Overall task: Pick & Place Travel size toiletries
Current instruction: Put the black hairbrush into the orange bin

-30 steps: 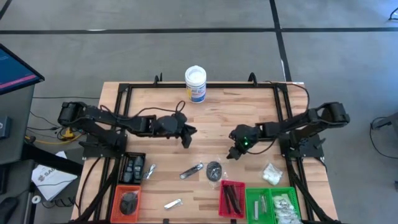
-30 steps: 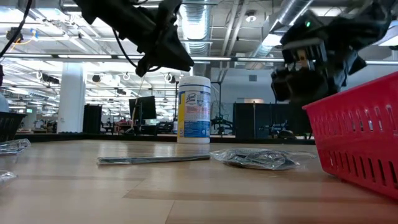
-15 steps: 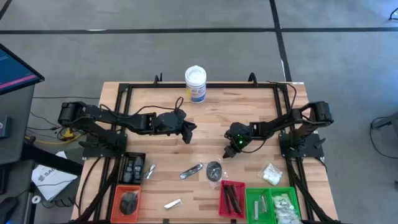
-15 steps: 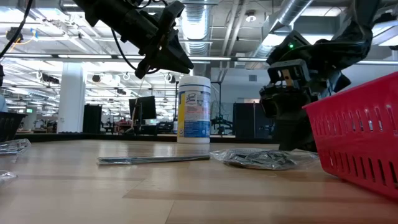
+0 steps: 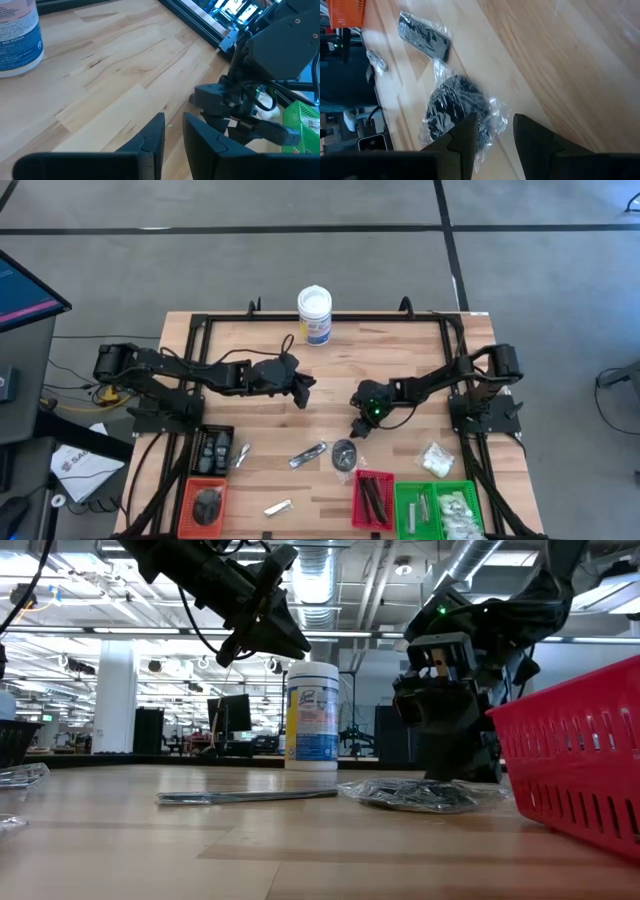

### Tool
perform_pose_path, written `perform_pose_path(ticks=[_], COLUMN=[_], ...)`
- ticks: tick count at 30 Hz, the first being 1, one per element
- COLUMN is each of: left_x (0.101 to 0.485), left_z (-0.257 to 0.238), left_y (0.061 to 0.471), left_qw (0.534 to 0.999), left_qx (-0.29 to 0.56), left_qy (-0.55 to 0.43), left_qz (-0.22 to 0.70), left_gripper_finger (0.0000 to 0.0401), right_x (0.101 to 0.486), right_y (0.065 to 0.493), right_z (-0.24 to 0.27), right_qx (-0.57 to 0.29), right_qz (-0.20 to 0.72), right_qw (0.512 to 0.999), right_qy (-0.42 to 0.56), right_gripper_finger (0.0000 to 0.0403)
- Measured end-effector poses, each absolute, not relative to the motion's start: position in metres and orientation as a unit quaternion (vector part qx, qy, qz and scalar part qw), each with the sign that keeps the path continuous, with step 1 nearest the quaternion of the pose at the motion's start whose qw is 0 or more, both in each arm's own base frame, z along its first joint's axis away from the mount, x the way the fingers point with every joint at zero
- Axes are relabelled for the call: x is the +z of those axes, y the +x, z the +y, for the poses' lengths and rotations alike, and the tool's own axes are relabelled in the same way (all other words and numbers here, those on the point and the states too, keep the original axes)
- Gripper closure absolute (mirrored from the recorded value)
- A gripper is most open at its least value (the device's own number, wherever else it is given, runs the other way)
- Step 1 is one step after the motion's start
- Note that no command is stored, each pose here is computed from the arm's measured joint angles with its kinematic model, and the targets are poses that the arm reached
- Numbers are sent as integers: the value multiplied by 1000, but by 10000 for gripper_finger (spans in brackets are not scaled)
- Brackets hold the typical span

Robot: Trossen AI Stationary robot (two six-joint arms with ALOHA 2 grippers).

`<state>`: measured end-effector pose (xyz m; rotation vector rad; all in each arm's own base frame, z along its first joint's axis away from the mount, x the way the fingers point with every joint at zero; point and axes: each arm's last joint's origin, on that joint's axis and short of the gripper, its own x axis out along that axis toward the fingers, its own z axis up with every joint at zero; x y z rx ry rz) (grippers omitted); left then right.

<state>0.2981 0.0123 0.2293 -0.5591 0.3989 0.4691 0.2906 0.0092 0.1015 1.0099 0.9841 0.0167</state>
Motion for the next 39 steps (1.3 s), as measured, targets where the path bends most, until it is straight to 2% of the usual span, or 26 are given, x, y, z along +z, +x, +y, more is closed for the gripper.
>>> perform_pose_path(ticks=[20, 32, 39], left_x=[229, 229, 229], left_z=[12, 10, 9], left_y=[298, 298, 298], left_qw=[916, 916, 916], left_qx=[227, 224, 222], left_qy=[-270, -270, -270], left_qz=[194, 194, 195], left_gripper_finger=[338, 338, 338], right_x=[93, 93, 98], right_y=[302, 302, 310], right_z=[18, 17, 18], right_qx=[53, 32, -1], right_qz=[455, 452, 488], right_qw=[756, 764, 774], right_qy=[468, 459, 404], right_gripper_finger=[284, 284, 278])
